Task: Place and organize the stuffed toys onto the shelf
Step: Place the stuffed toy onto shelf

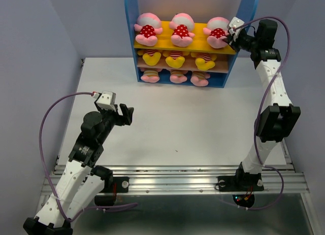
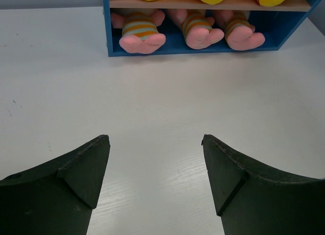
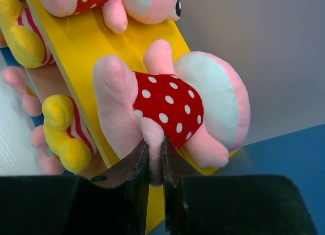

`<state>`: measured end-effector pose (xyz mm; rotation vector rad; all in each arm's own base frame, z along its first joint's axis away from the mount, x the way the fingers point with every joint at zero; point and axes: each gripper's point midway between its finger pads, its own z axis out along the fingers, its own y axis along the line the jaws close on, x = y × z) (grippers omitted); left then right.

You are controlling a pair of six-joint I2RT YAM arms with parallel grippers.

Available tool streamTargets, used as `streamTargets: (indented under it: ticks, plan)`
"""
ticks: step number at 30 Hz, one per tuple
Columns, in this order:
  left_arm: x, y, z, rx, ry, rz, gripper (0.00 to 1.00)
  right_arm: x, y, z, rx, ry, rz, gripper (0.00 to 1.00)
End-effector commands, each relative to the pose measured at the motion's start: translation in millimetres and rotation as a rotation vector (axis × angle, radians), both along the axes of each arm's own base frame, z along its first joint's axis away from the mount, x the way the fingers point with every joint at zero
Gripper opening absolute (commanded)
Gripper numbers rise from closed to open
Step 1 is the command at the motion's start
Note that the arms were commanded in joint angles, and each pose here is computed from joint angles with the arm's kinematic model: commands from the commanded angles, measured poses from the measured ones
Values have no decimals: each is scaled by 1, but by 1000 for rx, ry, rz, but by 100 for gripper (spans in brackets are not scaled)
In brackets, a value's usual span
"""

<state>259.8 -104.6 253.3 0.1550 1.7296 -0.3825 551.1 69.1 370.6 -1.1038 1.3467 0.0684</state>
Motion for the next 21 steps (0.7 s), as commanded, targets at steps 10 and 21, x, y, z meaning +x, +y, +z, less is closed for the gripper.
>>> streamTargets:
  ticks: [10,21]
  plan:
    - [4,1,6,-1,-34,10,85,-1,-3,9,-19,-62,-13,27]
    - [4,2,6,1,-34,11,84,-11,-2,11,-21,-63,-10,36]
